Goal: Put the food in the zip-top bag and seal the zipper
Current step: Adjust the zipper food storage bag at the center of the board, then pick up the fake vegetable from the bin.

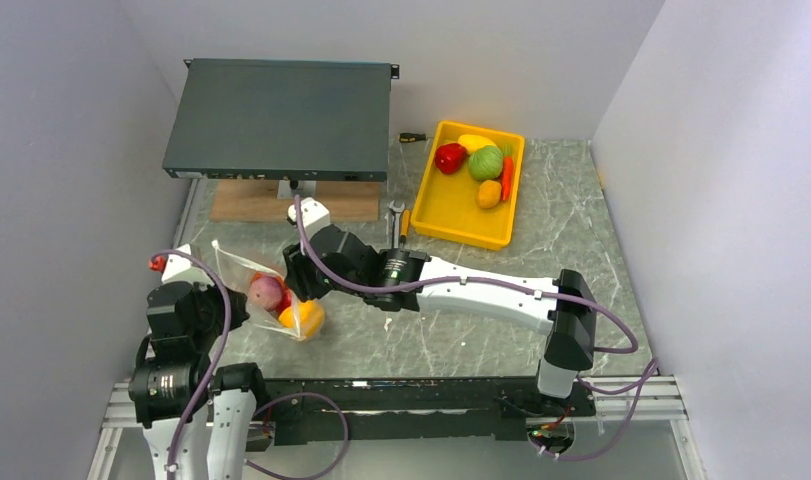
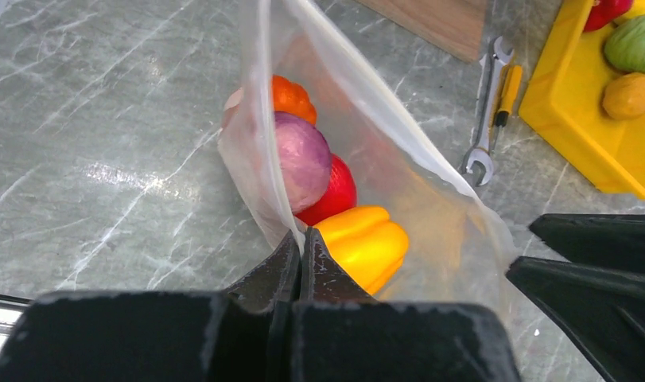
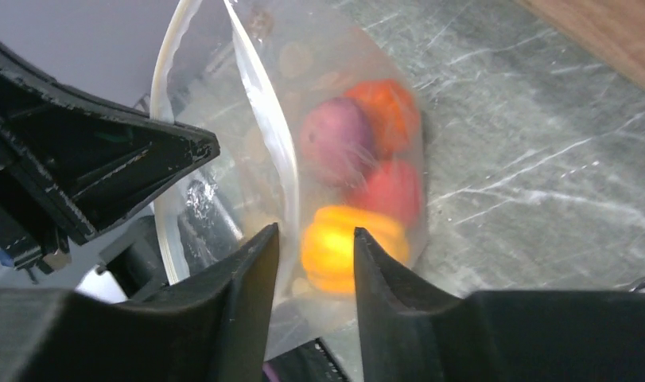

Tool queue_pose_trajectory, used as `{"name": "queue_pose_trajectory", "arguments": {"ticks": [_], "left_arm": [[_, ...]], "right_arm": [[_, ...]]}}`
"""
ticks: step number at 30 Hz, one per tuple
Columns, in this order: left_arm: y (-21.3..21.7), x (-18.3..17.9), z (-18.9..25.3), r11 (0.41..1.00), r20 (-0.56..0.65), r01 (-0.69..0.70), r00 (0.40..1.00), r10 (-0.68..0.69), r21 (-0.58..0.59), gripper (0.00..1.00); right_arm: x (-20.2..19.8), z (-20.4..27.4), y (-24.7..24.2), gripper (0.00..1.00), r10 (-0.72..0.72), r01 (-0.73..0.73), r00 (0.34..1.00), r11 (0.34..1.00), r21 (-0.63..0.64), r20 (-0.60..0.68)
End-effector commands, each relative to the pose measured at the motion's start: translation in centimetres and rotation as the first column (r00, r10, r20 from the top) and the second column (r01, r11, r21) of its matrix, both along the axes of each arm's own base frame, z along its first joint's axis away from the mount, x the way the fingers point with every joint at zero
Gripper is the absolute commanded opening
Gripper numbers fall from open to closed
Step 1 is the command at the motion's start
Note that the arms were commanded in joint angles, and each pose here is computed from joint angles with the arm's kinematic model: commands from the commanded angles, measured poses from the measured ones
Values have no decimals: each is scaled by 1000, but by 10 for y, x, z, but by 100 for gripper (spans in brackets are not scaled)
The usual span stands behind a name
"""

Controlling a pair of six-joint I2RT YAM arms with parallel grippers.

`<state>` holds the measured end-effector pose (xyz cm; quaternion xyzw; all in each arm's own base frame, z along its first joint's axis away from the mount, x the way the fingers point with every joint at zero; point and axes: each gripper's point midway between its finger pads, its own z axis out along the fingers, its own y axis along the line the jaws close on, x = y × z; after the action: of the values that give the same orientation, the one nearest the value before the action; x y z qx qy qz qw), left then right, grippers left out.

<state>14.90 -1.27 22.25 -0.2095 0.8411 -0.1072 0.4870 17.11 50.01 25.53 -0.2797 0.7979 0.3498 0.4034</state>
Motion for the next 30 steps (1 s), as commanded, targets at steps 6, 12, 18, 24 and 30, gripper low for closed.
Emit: {"name": "queue_pose_trajectory", "arguments": {"ticks": [6, 12, 18, 24, 30], "left_arm": [[1, 14, 0, 999, 27, 35, 999, -36, 36, 0], [-1, 17, -1, 998, 19, 50, 999, -51, 28, 0], [-5, 16, -7, 997, 13, 75, 997, -76, 24, 0], [-7, 17, -6, 996, 30, 85, 996, -86, 21, 0], [-8, 19, -10, 995, 3, 95, 995, -95, 16, 0]], "right_arm": [[6, 49, -29, 59, -18, 13, 993, 999, 36, 117], [32, 66, -96, 67, -184, 181, 953, 983, 34, 241], [97, 33, -202, 71, -480, 484, 844, 874, 43, 239], [164, -22, -303, 78, -747, 764, 634, 644, -16, 203], [233, -66, -372, 99, -887, 893, 443, 426, -144, 130]]}}
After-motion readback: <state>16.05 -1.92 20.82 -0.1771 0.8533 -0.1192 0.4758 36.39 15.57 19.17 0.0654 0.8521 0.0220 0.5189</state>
